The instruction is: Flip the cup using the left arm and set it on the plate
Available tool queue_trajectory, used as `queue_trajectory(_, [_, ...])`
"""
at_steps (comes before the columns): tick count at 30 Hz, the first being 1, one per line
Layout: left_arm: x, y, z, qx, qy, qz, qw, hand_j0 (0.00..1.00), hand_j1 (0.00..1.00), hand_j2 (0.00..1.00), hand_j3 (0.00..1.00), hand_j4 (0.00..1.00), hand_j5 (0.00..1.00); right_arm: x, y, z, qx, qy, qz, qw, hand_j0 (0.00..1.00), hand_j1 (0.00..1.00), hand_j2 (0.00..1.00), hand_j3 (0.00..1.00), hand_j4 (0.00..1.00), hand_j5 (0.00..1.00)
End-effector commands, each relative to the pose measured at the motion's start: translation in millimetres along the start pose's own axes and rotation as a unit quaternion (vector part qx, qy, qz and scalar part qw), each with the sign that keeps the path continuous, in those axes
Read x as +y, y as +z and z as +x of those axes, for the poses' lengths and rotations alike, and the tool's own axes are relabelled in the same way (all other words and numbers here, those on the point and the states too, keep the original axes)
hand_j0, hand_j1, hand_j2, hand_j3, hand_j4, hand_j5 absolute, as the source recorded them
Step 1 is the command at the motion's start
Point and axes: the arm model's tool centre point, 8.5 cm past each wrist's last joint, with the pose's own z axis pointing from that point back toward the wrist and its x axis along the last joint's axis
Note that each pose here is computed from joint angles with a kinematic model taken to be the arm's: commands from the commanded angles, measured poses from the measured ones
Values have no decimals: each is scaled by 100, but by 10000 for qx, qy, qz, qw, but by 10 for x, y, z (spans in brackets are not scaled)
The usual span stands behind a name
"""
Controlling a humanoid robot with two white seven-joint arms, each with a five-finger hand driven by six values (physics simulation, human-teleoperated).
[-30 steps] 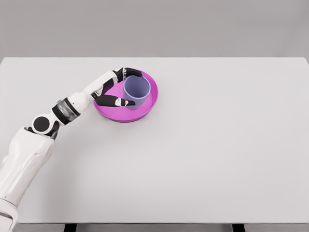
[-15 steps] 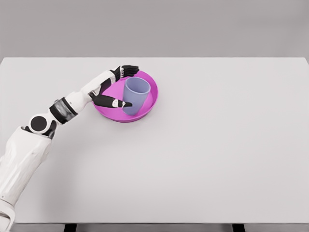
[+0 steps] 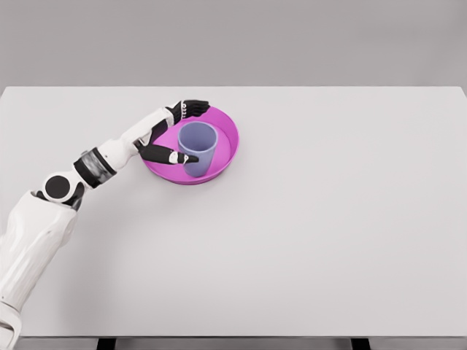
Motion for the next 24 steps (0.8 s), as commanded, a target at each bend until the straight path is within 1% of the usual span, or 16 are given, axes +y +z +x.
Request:
queue_trajectory(1, [36, 43, -3, 38, -13, 14, 10000, 95, 95, 95, 95, 95, 95, 0, 0, 0, 0, 2, 1, 10000, 100, 100, 100, 100, 100, 100])
queue_trajectory(6, [7, 40, -17, 64, -17, -37, 10000, 96, 96, 96, 96, 96, 96, 0, 0, 0, 0, 2, 1, 10000, 100, 100, 100, 100, 100, 100])
queue_trajectory(16, [5, 55, -19, 72, -21, -41, 10000, 99, 99, 99, 99, 99, 99, 0, 0, 0, 0, -5, 1, 10000, 100, 100, 100, 100, 100, 100])
queue_trajectory(18, [70, 142, -30, 165, -88, -28, 9998, 100, 100, 100, 100, 100, 100, 0, 0, 0, 0, 2, 1, 10000, 100, 100, 100, 100, 100, 100])
queue_trajectory(20, [92, 175, -35, 201, -113, -22, 9997, 100, 100, 100, 100, 100, 100, 0, 0, 0, 0, 2, 1, 10000, 100, 100, 100, 100, 100, 100])
queue_trajectory(22, [168, 264, -38, 291, -186, -4, 9994, 100, 100, 100, 100, 100, 100, 2, 0, 10, -8, -5, 2, 10000, 100, 100, 100, 100, 100, 100])
queue_trajectory(24, [196, 307, -43, 337, -215, 1, 9992, 100, 100, 100, 100, 100, 100, 0, 0, 0, 0, -5, 1, 10000, 100, 100, 100, 100, 100, 100])
